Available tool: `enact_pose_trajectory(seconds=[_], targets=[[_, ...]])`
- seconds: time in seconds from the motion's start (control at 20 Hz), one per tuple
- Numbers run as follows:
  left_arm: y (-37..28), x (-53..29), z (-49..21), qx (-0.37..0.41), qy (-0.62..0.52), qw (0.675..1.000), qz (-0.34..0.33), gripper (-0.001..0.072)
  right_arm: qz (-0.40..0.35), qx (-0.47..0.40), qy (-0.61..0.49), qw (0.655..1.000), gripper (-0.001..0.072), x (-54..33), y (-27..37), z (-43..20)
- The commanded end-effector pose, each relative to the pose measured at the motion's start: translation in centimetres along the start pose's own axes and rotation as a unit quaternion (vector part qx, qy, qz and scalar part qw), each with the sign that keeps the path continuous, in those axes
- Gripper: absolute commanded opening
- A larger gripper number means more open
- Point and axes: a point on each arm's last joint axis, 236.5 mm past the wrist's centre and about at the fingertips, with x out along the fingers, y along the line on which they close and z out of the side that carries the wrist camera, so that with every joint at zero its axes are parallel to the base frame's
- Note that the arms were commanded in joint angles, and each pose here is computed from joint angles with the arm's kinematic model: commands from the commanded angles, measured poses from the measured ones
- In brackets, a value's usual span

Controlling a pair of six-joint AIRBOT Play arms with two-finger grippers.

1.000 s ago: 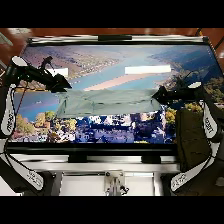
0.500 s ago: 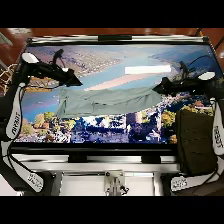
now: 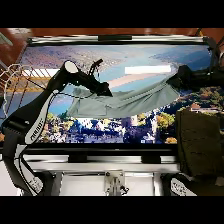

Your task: Fold the shirts.

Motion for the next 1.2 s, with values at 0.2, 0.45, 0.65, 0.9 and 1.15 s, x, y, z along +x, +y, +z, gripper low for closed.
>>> enact_pose_trajectory(seconds=[0.2, 0.45, 0.65, 0.9, 1.15], targets=[[-2.8, 7.5, -0.8, -0.034, -0.02, 0.999, 0.007, 0.0033, 0.007, 0.018, 0.001, 1.0, 0.0064, -2.1, 2.1, -1.4], [-5.7, 13.5, -0.6, -0.089, -0.056, 0.994, -0.041, 0.0034, 0.031, 0.024, -0.013, 0.999, 0.0064, -3.9, 4.6, -2.0], [-7.1, 15.8, -0.5, -0.125, -0.073, 0.987, -0.065, 0.0033, 0.027, 0.024, -0.024, 0.999, 0.0064, -5.0, 5.2, -2.3], [-6.1, 8.6, 3.9, -0.117, -0.123, 0.983, -0.065, 0.0032, 0.03, 0.023, -0.062, 0.997, 0.0064, -4.9, 5.6, -0.5], [-3.6, -4.3, 5.1, 0.014, -0.142, 0.987, 0.073, 0.0032, 0.074, -0.015, -0.075, 0.994, 0.0064, -0.2, 10.3, 0.6]])
